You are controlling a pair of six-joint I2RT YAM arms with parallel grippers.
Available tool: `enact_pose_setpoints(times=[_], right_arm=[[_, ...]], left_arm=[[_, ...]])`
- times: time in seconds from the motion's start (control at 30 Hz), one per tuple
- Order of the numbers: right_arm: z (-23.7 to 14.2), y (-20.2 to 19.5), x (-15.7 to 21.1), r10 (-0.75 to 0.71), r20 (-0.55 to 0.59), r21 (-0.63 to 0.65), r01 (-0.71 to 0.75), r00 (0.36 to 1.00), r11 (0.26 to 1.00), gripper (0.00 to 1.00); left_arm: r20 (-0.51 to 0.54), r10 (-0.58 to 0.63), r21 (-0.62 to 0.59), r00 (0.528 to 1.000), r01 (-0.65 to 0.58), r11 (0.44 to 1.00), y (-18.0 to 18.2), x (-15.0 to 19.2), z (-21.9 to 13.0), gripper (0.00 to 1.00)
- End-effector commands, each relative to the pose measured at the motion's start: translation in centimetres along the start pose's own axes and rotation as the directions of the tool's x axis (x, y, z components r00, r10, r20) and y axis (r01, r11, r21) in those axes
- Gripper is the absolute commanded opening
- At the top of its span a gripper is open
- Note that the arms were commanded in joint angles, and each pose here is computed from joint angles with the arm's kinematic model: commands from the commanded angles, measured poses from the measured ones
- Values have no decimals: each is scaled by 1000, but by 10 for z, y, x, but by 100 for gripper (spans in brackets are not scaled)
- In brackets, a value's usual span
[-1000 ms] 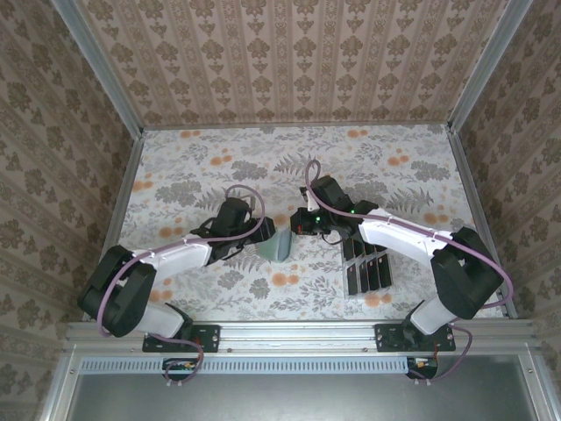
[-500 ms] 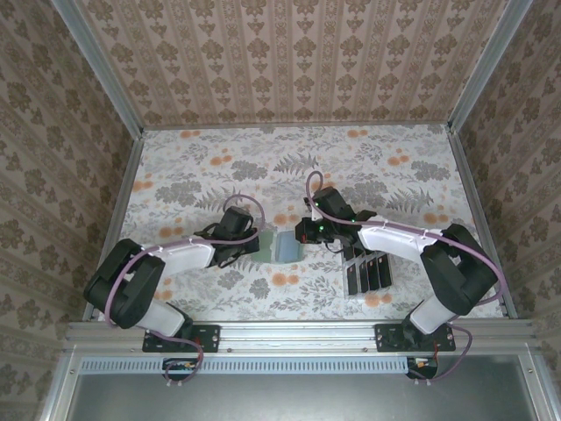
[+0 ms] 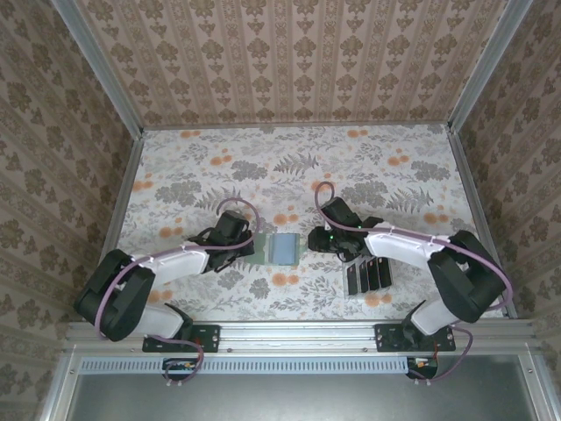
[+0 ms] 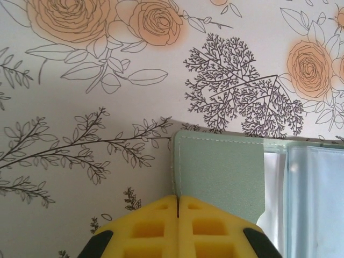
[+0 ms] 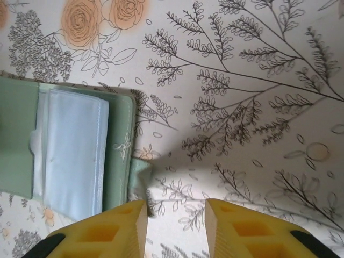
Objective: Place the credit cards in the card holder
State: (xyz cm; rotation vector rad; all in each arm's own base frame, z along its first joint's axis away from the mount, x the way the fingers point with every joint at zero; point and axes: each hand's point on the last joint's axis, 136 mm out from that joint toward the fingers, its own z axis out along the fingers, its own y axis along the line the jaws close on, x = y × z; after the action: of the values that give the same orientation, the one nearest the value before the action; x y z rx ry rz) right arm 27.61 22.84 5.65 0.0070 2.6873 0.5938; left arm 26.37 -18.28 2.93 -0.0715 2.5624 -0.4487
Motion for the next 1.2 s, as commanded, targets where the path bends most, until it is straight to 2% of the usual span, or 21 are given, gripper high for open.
enact_pose_setpoints(times=[0.0, 0.2, 0.4, 0.8, 0.97, 1.0, 1.07, 1.1, 1.17], right_arm=[[-26, 16, -5, -25, 53, 0, 25, 998, 1000, 37], [-38, 63, -12, -62, 82, -98, 70, 995, 993, 40], [-7, 83, -11, -38, 30, -184, 43, 999, 982, 39], [41, 16, 0, 88, -7, -70, -88, 996, 994, 38], [48, 17, 4, 99, -35, -92, -102, 994, 991, 37], [48, 18, 5, 99, -38, -99, -102, 994, 990, 37], [44, 23, 2, 98, -35, -115, -101, 995, 988, 37], [41, 25, 1, 96, -34, -121, -99, 995, 988, 37], [33, 30, -3, 92, -24, -138, -94, 995, 986, 38]], left_arm=[[-10, 10, -40, 1000, -11, 999, 10, 8, -3, 0], [-9, 17, -39, 1000, -17, 999, 10, 6, -3, 0], [-5, 27, -40, 1000, -27, 999, 8, 3, -4, 0], [-18, 41, -47, 999, -41, 998, 6, 1, 0, 0], [-13, 52, -46, 999, -52, 998, 4, -3, -3, 0], [-10, 56, -45, 998, -57, 997, 4, -5, -5, 2], [3, 71, -44, 997, -71, 996, 2, -11, -12, 23], [15, 76, -44, 997, -76, 996, 1, -16, -16, 38], [37, 88, -41, 995, -87, 995, -2, -25, -26, 56]])
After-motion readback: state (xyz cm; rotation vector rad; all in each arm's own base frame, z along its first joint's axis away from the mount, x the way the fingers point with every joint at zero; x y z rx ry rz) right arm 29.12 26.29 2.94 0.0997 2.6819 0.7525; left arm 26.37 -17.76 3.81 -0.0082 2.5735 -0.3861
